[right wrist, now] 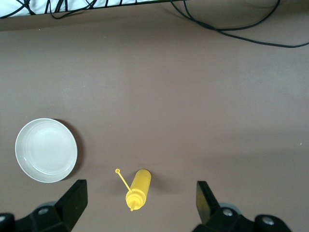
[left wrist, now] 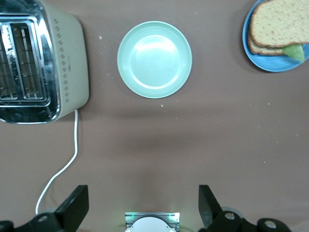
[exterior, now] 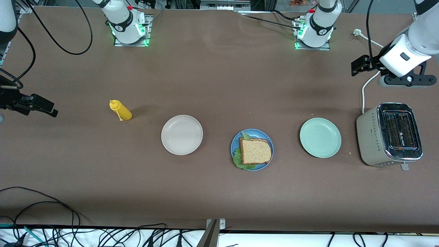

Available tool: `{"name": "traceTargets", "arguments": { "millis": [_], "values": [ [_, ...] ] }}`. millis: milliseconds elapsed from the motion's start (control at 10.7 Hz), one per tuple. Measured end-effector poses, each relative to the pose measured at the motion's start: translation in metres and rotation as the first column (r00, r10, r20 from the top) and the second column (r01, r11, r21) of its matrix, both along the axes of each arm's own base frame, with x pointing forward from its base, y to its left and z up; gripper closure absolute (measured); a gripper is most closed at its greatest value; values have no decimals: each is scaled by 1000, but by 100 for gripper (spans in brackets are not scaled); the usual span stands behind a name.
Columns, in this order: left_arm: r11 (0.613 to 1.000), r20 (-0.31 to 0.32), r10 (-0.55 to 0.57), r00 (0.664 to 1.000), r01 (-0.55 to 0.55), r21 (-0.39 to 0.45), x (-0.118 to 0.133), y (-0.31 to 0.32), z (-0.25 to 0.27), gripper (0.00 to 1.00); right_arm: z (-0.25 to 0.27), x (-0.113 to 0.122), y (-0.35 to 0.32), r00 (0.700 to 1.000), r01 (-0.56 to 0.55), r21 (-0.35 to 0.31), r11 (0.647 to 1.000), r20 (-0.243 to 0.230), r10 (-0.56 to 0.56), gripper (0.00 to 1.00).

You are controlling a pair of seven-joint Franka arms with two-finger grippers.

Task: Make sandwich in blue plate with both arms

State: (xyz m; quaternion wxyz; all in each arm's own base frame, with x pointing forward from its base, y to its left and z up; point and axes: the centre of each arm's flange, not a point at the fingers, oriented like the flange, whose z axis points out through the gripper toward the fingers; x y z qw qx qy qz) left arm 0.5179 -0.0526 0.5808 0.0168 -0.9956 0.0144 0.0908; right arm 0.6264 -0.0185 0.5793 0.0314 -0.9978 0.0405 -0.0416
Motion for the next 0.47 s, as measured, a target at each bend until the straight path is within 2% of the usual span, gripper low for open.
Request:
{"name": "traceTargets", "arguments": {
  "millis": [187,468],
  "values": [
    [1000,18,-11,1000,11,9,-3,-29,7,0,0,0,0,1000,0,0,1000,0,0,0],
    [1000,19,2,1000,-2,13,-4,-33,9,0,0,0,-1,1000,0,-3,1000,0,0,0]
  ]
}}
